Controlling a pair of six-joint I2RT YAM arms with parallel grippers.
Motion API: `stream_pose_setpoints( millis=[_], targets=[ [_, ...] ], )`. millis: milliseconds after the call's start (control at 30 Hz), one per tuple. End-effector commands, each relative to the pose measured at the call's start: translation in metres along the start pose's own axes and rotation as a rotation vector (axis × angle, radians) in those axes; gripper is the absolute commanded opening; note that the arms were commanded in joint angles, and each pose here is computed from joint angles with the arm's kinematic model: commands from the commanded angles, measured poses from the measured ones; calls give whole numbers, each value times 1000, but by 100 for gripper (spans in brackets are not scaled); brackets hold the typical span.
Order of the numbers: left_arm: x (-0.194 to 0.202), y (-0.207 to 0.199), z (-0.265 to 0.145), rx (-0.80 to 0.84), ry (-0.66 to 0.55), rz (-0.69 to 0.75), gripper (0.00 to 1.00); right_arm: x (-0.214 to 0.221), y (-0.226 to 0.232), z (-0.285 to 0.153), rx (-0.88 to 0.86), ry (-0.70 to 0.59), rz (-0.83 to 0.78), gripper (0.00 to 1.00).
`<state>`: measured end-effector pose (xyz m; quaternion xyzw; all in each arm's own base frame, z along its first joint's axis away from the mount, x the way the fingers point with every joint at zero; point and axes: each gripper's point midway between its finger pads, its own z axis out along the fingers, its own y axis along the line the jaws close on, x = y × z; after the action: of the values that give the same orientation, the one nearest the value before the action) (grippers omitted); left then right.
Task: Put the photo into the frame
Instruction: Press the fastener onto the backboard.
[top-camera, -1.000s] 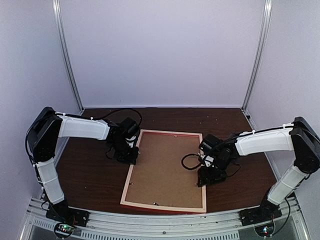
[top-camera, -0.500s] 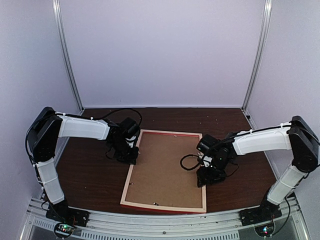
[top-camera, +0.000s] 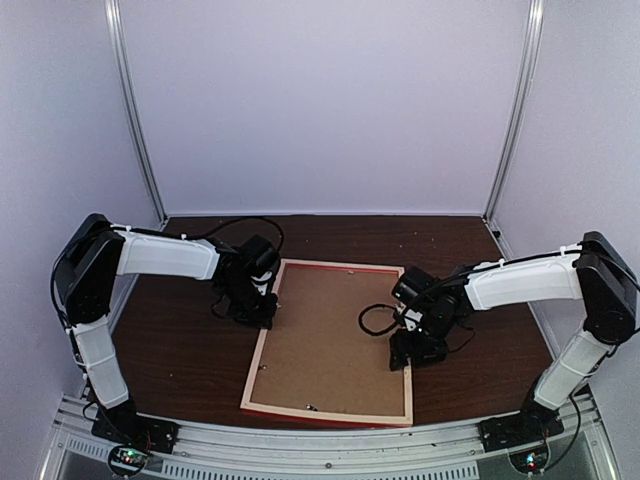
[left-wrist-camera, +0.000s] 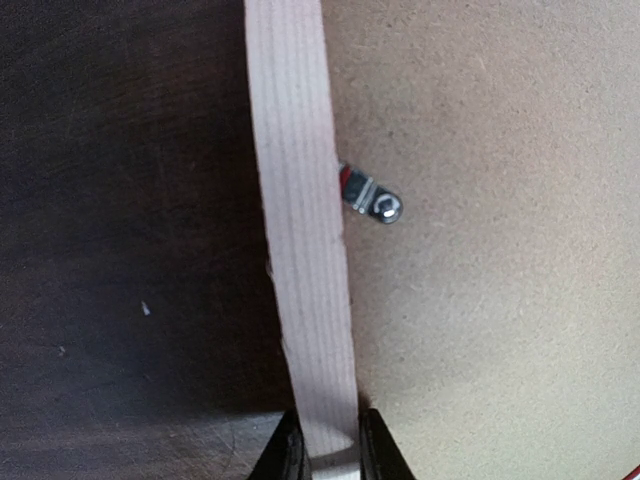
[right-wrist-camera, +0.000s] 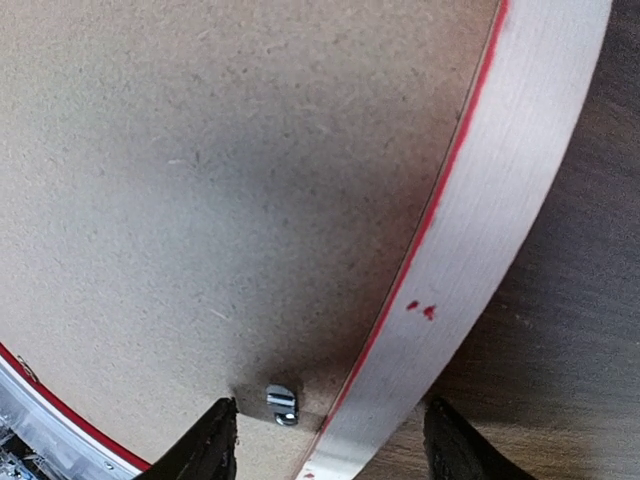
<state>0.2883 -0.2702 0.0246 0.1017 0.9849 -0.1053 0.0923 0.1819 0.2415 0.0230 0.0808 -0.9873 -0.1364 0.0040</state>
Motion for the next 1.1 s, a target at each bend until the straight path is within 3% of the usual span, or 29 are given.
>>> stream_pose_setpoints(
  millis=[0, 1067],
  targets=[
    [7, -3, 1, -3, 25, 53, 17, -11, -4, 14, -1, -41, 25, 62],
    [7, -3, 2, 0, 26, 55, 17, -6, -20, 20, -17, -6, 73, 23]
  ],
)
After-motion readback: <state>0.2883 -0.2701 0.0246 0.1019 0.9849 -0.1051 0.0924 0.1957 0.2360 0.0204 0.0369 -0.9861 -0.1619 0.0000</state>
